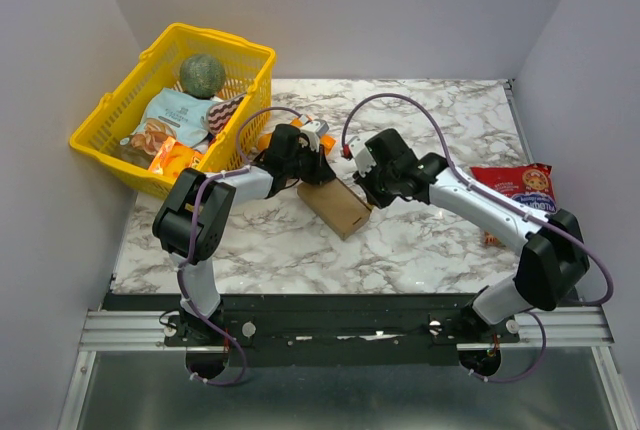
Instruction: Unpack the express box
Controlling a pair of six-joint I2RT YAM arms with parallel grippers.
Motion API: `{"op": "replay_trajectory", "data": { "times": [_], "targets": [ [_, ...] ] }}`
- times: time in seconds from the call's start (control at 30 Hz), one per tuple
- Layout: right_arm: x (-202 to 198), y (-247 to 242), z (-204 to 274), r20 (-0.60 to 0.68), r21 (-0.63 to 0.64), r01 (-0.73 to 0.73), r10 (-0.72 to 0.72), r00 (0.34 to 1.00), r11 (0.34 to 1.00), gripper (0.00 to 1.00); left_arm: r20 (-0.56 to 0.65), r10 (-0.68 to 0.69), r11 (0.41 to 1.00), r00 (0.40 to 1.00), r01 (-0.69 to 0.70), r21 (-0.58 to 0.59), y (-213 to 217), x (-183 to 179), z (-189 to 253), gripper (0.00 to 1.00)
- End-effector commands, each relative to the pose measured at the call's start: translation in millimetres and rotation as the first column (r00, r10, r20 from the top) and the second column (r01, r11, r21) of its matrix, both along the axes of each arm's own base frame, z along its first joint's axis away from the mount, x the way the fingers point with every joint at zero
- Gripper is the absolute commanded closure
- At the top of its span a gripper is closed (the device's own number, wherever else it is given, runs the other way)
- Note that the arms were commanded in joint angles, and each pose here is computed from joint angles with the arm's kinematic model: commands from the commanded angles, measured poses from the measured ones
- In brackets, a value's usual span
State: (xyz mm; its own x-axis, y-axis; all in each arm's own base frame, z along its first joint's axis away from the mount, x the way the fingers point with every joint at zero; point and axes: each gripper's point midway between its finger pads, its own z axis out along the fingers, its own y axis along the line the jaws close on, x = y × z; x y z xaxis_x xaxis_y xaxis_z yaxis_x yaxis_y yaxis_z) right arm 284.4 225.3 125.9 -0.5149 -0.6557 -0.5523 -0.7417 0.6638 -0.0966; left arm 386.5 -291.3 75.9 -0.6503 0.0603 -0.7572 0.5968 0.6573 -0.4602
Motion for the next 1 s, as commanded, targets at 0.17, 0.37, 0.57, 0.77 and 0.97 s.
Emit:
{"op": "replay_trajectory", "data": {
  "times": [0.17,0.37,0.57,0.77,0.97],
  "targets": [
    [1,-17,53,0.051,0.024,0.078,-0.080,0.996,0.997,0.99,-0.062,-0.066,0.992,0.996,0.073,0.105,4,-20,-32,1.00],
    [22,-21,68,0.126,0.045,0.108,-0.113,0.986,0.993,0.99,-0.008,-0.205,0.979,0.979,0.205,0.010,-23,-25,21,0.89],
    [53,-49,58,0.058,0.115,0.224,-0.232,0.971,0.968,1.00,0.113,-0.313,0.947,0.943,0.319,-0.041,-34,-28,111,0.65],
    [86,-52,64,0.102,0.178,0.177,-0.197,0.975,0.968,1.00,0.054,-0.310,0.946,0.949,0.303,0.115,7,-37,122,0.59],
    [82,-26,59,0.070,0.289,0.097,-0.122,0.990,0.952,1.00,-0.136,-0.114,0.928,0.984,0.154,0.338,90,-47,77,0.58]
  ]
}}
